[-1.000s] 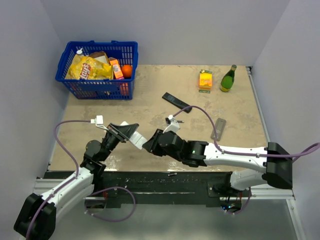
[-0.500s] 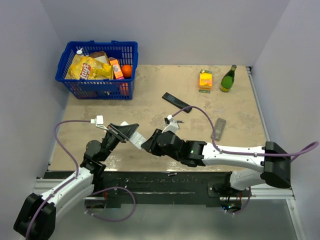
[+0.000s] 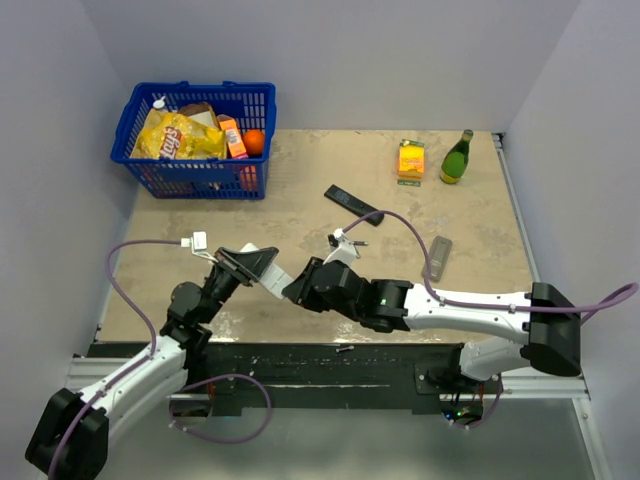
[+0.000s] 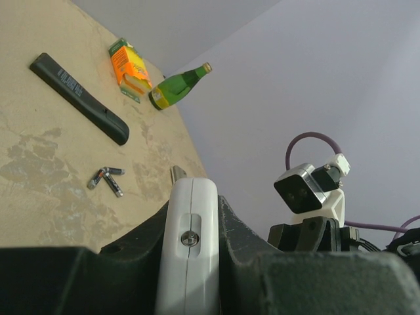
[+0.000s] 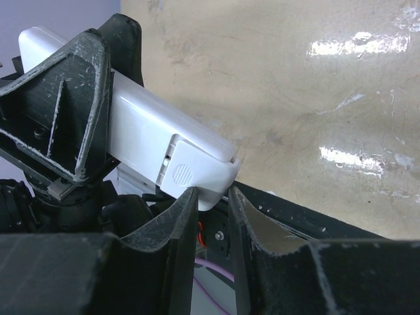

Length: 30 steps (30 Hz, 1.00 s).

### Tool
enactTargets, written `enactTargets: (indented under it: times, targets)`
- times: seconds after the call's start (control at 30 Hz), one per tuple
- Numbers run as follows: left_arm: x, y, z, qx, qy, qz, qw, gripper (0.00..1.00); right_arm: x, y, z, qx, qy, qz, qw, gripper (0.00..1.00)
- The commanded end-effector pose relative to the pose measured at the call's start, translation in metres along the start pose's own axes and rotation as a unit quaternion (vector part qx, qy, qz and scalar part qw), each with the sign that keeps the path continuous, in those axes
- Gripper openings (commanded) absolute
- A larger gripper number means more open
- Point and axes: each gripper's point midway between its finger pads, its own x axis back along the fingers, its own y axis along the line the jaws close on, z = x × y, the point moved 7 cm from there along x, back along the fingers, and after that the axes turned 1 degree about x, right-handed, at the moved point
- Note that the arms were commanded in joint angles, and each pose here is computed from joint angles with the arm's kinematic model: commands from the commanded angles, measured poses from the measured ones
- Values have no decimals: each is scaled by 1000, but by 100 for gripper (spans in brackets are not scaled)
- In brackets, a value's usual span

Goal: Load the batteries into the remote control
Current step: Load the battery cover into the remote control.

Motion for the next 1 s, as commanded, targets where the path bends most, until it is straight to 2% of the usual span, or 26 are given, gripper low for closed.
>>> enactTargets:
  times: [0.0, 0.27, 0.77, 0.97]
  targets:
    - [-3, -33, -8, -38, -5, 79, 996, 0, 9, 31, -17, -37, -28, -36, 998, 29]
    - [-2, -41, -6, -54, 7, 107, 993, 0, 8, 33, -16, -45, -27, -38, 998, 36]
    - [-1, -46, -6, -58, 11, 122, 991, 0, 10, 32, -20, -63, -39, -25, 997, 36]
    - [2, -56, -6, -78, 17, 159, 984, 0, 11, 30, -22, -74, -45, -14, 996, 36]
